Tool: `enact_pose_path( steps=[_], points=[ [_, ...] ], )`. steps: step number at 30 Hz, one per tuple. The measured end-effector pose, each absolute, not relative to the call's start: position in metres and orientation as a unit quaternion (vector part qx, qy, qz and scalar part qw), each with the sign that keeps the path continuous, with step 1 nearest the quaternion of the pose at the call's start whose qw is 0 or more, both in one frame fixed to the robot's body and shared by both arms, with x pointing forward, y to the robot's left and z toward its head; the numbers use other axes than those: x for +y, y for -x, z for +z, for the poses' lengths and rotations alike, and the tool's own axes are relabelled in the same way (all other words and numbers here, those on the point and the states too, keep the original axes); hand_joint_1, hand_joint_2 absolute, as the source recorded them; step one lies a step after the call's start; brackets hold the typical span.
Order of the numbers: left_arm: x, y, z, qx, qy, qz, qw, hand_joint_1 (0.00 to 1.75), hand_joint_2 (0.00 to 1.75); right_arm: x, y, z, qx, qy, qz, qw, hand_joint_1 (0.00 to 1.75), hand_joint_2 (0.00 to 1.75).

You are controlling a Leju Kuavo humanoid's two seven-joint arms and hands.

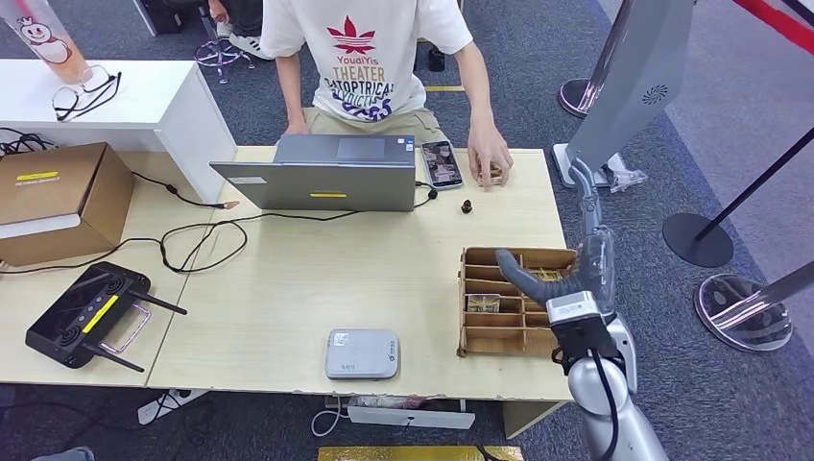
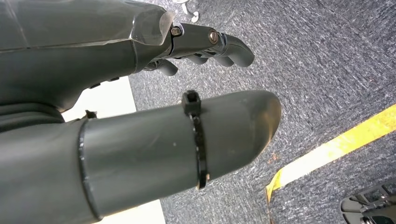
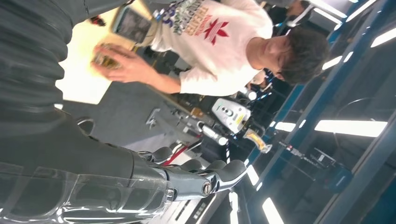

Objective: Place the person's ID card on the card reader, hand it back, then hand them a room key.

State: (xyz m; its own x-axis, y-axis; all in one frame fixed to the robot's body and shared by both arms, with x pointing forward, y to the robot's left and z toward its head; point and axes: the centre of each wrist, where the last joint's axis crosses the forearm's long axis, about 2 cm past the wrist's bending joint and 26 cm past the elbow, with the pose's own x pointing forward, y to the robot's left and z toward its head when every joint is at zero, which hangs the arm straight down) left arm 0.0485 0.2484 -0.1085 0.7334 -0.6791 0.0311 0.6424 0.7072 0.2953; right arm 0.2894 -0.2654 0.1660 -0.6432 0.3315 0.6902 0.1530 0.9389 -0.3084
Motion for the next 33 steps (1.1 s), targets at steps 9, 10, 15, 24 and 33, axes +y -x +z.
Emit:
enact_pose_path(
  steps=[9,10,15,24,33],
  points=[
    [0.248,-0.048,-0.109,-0.067,-0.134,-0.358,0.922,0.00,0.00,-0.283,-0.260,0.159,-0.886,0.190,0.138,0.400,0.00,1.75],
    [0.248,-0.048,-0.109,-0.067,-0.134,-0.358,0.922,0.00,0.00,-0.284,-0.258,0.159,-0.885,0.193,0.140,0.401,0.00,1.75],
    [0.248,-0.048,-0.109,-0.067,-0.134,-0.358,0.922,0.00,0.00,-0.288,-0.252,0.157,-0.880,0.205,0.145,0.403,0.00,1.75],
    [0.248,-0.048,-0.109,-0.066,-0.134,-0.358,0.922,0.00,0.00,-0.302,-0.233,0.151,-0.863,0.235,0.164,0.415,0.66,1.75],
    [0.249,-0.048,-0.109,-0.065,-0.134,-0.354,0.923,0.00,0.00,-0.308,-0.222,0.145,-0.851,0.244,0.184,0.428,1.00,1.75]
  ],
)
